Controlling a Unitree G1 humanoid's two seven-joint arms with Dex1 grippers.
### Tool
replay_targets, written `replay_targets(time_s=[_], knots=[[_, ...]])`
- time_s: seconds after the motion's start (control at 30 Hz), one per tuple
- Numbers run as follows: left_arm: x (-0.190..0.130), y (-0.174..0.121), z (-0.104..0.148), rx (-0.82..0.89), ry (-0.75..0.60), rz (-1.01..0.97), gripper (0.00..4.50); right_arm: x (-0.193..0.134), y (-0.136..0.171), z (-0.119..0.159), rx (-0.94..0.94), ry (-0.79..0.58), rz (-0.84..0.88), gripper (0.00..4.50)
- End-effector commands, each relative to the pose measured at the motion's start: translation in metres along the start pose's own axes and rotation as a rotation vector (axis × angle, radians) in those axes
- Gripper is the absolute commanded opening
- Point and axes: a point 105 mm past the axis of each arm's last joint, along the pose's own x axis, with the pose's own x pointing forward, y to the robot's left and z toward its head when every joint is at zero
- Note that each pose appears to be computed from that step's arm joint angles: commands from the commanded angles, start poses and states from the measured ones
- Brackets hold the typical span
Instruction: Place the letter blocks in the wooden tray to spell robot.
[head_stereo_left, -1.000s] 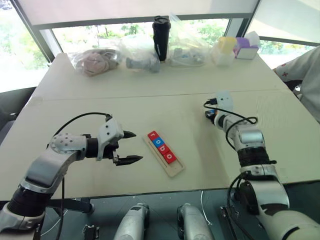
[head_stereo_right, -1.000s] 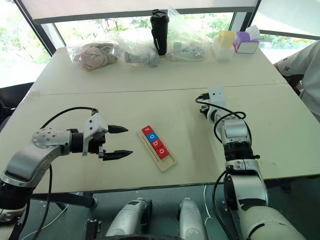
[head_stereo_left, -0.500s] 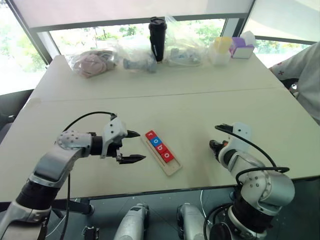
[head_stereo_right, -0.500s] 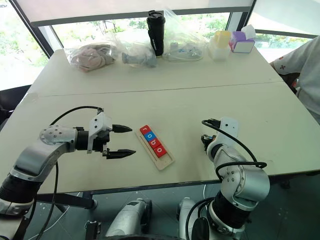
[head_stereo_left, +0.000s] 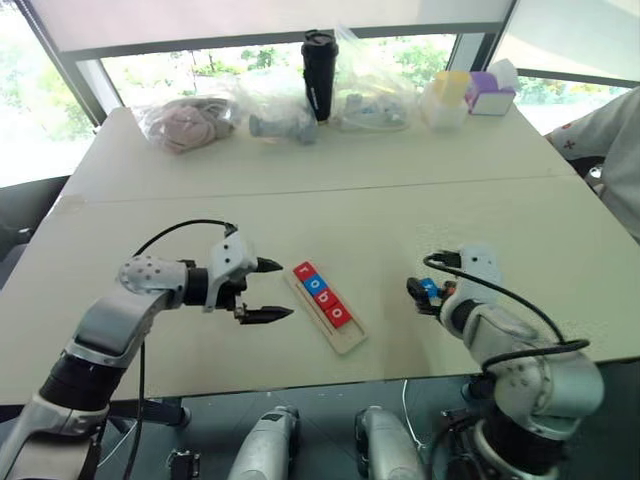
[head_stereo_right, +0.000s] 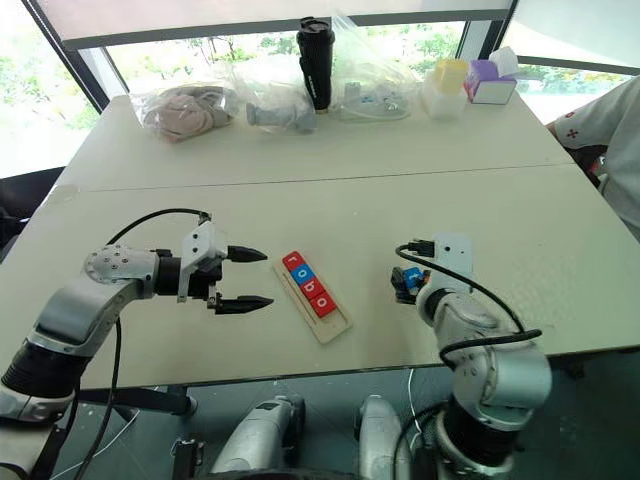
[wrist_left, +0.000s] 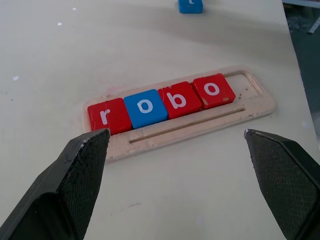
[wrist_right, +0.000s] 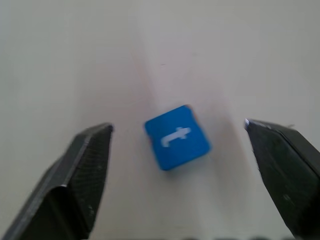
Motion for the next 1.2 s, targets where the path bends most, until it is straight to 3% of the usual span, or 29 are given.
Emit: replay_targets(time_s=[0.03,0.13,0.33,0.47,0.67,1.03,1.13,1.2], knots=[[-0.005,0.002,0.005,0.032,-0.006,0.016,4.5,-0.01,0.005,0.017,-0.17,-0.078,0.253,4.42],[-0.006,0.003,0.005,0.035,-0.004,0.023,4.5,-0.007,0.0,0.013,-0.191,-0.063,0.305,4.42],[-0.012,0.001,0.002,0.029,0.009,0.038,4.5,-0.013,0.037,-0.007,-0.149,-0.065,0.423,4.42],[-0.012,0.0,0.002,0.028,0.012,0.035,4.5,-0.009,0.04,-0.017,-0.19,-0.063,0.382,4.42],[-0.01,0.003,0.005,0.036,0.012,0.03,4.5,0.009,0.015,-0.023,-0.239,-0.056,0.242,4.42],[-0.01,0.001,0.004,0.032,0.01,0.035,4.5,0.02,0.021,-0.032,-0.137,-0.041,0.236,4.42],[-0.009,0.001,0.005,0.031,0.009,0.037,4.5,0.025,0.021,-0.038,-0.098,-0.007,0.226,3.67],[-0.009,0.001,0.005,0.031,0.008,0.037,4.5,0.027,0.022,-0.039,-0.094,-0.003,0.229,2.66]])
